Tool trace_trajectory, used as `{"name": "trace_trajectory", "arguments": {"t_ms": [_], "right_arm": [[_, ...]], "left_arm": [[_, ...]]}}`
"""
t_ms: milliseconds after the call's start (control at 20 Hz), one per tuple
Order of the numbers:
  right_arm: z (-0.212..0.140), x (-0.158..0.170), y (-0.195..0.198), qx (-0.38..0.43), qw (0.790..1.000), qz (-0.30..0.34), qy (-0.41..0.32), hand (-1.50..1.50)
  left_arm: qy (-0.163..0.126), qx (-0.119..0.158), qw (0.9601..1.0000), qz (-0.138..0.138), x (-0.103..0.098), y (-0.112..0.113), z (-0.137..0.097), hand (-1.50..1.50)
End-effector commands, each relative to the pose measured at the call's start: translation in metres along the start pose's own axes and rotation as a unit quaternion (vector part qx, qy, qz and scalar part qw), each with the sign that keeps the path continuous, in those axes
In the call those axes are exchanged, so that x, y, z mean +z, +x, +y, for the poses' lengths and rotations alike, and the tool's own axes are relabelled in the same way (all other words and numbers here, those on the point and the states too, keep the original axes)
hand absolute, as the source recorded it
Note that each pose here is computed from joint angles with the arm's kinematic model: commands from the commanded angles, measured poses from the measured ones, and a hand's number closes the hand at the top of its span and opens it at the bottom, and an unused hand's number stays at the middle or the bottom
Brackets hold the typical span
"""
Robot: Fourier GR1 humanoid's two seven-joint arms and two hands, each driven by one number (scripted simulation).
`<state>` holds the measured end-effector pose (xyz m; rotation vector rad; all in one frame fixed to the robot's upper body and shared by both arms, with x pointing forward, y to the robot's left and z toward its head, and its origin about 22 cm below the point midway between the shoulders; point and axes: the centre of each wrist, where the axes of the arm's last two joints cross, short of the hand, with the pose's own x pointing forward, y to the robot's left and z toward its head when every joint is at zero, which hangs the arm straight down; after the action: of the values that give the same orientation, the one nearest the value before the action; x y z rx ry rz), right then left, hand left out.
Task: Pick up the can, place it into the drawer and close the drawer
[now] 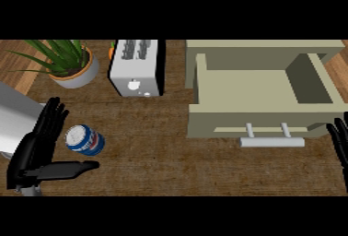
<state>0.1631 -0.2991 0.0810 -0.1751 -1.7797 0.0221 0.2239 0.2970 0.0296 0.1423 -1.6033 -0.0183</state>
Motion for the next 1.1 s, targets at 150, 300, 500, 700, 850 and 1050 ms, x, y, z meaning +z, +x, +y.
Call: {"name": "trace_trajectory", "arguments": {"t_ms": [150, 300, 500, 700, 850, 1050], "right_arm": [[0.005, -0.010, -0.019, -0.008, 1.000, -0.003, 0.002, -1.50], [0.004, -0.010, -0.016, -0.007, 1.000, -0.012, -0.003, -1.50], [0.016, 0.005, 0.000, -0.012, 1.000, -0.004, -0.010, -1.50], [0.008, 0.003, -0.013, 0.006, 1.000, 0.002, 0.000, -1.50], [0.008, 0.002, -0.016, -0.005, 1.000, -0.010, -0.006, -1.50], [0.007, -0.003, 0.000, -0.007, 1.000, -0.002, -0.005, -1.50]], "left_arm": [[0.011, 0.002, 0.9999, 0.003, -0.017, -0.012, 0.019, -1.50], [0.024, -0.010, 0.9995, 0.016, 0.017, -0.050, 0.037, -1.50], [0.012, -0.008, 0.9998, 0.014, 0.004, -0.065, 0.057, -1.50], [0.017, -0.016, 0.9995, 0.021, 0.026, -0.067, 0.025, -1.50], [0.008, -0.011, 0.9996, 0.023, 0.007, -0.080, 0.045, -1.50], [0.014, -0.009, 0.9994, 0.031, 0.012, -0.101, 0.032, -1.50]]}}
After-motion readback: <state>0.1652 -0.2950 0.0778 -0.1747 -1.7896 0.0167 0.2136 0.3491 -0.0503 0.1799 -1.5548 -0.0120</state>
